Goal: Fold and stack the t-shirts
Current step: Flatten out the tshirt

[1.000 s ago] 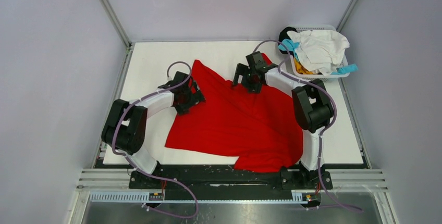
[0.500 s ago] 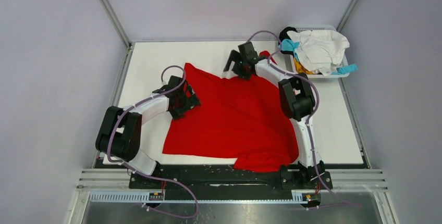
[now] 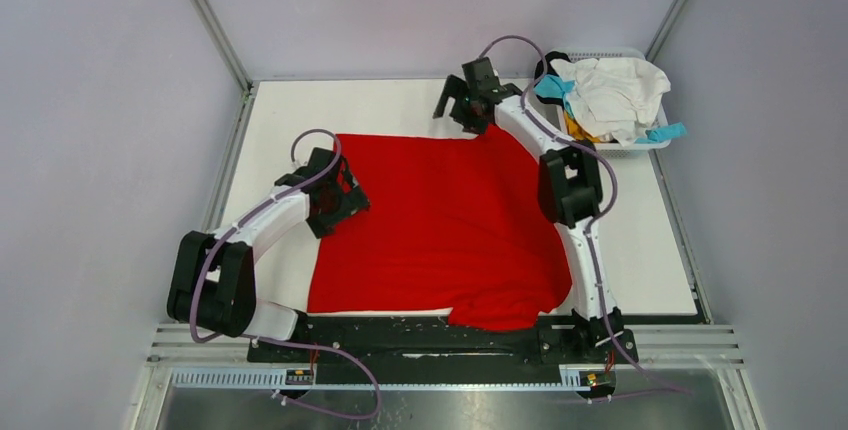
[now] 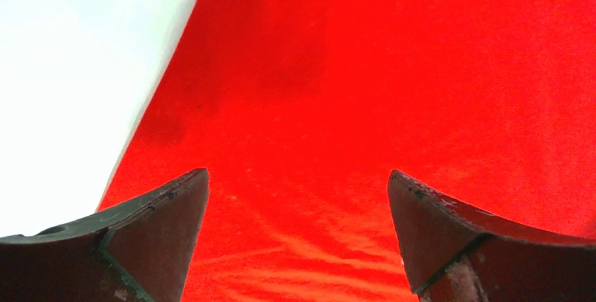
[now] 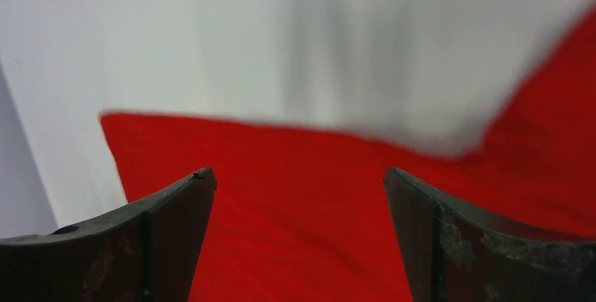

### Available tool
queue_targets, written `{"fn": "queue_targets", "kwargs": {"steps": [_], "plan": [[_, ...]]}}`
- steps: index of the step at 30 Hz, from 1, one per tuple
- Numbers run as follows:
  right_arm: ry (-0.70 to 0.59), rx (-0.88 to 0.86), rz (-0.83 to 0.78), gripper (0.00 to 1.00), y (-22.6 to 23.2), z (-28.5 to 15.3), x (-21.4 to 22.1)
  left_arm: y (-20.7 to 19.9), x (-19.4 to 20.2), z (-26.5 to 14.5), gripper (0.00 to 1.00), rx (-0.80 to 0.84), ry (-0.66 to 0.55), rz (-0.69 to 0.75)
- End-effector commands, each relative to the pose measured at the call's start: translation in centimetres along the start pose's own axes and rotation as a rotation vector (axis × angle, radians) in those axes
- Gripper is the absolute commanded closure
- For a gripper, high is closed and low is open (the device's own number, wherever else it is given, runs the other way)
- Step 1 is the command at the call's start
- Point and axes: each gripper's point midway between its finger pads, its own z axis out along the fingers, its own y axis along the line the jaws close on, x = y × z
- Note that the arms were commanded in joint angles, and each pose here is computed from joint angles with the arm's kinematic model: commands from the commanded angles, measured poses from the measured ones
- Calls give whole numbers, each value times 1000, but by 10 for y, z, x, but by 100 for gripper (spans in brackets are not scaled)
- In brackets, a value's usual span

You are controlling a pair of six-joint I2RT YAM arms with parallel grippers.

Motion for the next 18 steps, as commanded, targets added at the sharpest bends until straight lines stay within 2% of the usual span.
{"fn": "queue_targets", "kwargs": {"steps": [1, 5, 7, 12, 18], "plan": [[-2, 66, -123, 1, -19, -84, 7, -38, -49, -25, 1, 89, -134, 15], [70, 138, -133, 0, -64, -111, 46, -62, -63, -19, 1, 122, -127, 25], [81, 169, -109, 1, -83, -115, 49, -68, -68, -9, 1, 113, -121, 31], [76, 169, 21, 1, -106, -98, 18, -72, -74, 16, 1, 82, -89, 20], [-17, 168, 140, 0, -113, -70, -38, -70, -68, 38, 1, 64, -46, 4]]}}
